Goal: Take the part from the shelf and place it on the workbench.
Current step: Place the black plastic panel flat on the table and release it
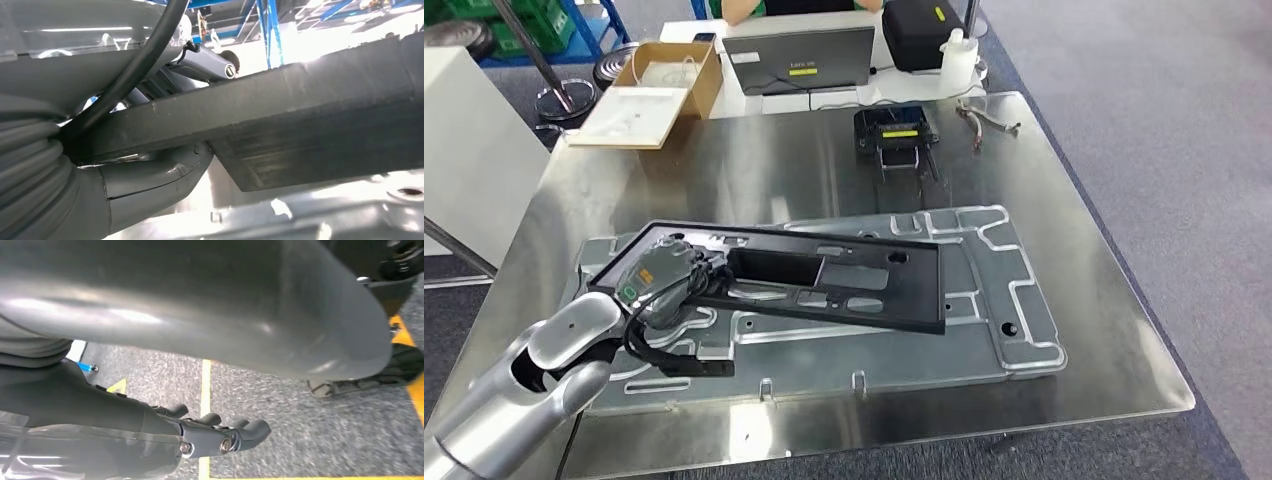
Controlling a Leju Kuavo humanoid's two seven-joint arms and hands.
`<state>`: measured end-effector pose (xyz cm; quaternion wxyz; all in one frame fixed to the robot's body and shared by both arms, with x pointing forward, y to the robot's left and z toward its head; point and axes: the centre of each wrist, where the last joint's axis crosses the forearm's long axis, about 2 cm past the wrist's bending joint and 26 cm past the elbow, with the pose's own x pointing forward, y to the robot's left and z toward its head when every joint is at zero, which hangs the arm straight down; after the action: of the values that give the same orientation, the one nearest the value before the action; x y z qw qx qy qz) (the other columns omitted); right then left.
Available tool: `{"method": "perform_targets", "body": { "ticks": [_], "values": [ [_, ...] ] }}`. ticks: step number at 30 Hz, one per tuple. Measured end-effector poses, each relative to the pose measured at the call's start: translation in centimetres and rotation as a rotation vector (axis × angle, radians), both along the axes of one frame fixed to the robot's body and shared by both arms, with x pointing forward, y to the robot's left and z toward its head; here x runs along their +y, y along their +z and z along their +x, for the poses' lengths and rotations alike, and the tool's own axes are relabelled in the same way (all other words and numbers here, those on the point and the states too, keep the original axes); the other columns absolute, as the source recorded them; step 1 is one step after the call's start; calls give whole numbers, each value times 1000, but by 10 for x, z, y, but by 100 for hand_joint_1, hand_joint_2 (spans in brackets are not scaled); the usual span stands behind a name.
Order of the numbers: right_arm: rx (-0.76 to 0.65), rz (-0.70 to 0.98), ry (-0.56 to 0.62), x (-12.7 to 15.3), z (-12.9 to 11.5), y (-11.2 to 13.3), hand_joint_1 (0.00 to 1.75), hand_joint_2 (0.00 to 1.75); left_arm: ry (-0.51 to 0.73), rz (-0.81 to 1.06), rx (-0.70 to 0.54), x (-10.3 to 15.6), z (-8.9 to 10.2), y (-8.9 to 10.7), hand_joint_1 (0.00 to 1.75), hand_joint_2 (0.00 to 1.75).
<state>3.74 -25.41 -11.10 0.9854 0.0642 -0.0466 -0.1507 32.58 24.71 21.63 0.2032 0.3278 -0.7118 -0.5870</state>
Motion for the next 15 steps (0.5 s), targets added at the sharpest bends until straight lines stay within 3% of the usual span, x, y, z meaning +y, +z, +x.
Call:
{"method": "perform_targets", "body": {
  "ticks": [15],
  "values": [
    [-10, 0, 23, 0, 4, 0, 0, 0, 15, -92, 86, 5, 13, -18, 175, 175]
  ]
}}
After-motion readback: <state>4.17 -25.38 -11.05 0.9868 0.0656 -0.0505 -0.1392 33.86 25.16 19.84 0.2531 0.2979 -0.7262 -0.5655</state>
